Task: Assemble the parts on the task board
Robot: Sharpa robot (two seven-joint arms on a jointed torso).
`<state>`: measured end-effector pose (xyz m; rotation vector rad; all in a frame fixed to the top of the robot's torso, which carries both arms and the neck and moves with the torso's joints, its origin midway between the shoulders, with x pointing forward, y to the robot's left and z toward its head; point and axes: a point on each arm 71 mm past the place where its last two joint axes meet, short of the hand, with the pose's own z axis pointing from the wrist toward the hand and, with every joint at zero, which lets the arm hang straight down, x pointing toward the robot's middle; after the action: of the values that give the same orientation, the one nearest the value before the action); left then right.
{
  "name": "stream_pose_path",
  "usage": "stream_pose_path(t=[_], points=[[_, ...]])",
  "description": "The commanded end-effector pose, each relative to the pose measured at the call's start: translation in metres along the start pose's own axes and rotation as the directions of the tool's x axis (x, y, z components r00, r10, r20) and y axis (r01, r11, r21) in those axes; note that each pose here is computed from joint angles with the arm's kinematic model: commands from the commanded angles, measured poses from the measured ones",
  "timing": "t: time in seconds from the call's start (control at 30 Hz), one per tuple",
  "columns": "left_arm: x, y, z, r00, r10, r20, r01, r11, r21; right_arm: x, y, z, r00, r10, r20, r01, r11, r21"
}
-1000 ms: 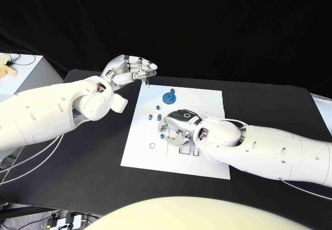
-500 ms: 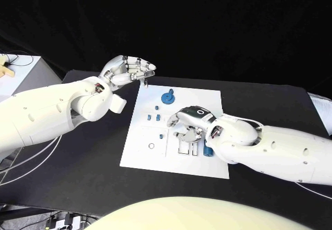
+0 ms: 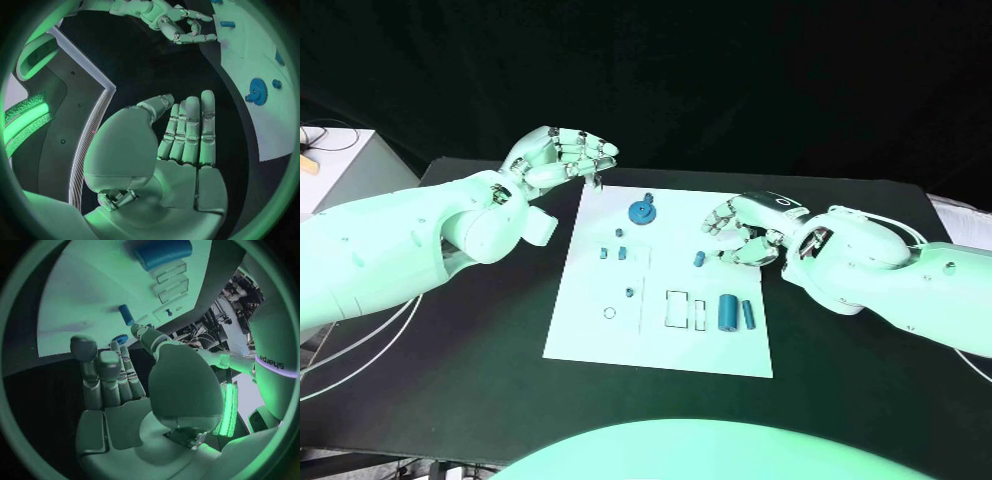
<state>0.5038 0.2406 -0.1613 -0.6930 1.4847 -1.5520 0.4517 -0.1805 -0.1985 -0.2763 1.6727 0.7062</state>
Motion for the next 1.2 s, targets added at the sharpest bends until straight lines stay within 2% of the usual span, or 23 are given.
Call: stream_pose_path(t=[0.03, 0.17, 0.43, 0.77, 1.2], points=[[0.0026, -0.0001, 0.0007, 1.0, -0.01, -0.018, 0.01, 1.0, 0.008, 0.003, -0.003, -0.001, 0.998, -0.015, -0.064, 0.014, 1.0, -0.017], [0.0032, 0.0011, 0.0006, 1.0, -0.012, -0.021, 0.012, 1.0, 0.004, 0.003, -0.007, -0.001, 0.995, -0.057, -0.078, 0.057, 0.998, -0.003], [0.0039, 0.002, 0.0006, 1.0, -0.014, -0.023, 0.014, 1.0, 0.002, 0.006, -0.001, 0.006, 0.995, -0.079, -0.063, 0.079, 0.997, -0.007], [0.0041, 0.0019, 0.0002, 1.0, -0.014, -0.024, 0.015, 1.0, 0.002, 0.022, 0.01, 0.015, 0.993, -0.074, -0.095, 0.072, 0.997, -0.028], [0.0029, 0.0018, -0.0009, 1.0, -0.013, -0.021, 0.013, 1.0, 0.001, 0.029, 0.013, 0.019, 0.988, -0.092, -0.122, 0.089, 0.996, -0.028]])
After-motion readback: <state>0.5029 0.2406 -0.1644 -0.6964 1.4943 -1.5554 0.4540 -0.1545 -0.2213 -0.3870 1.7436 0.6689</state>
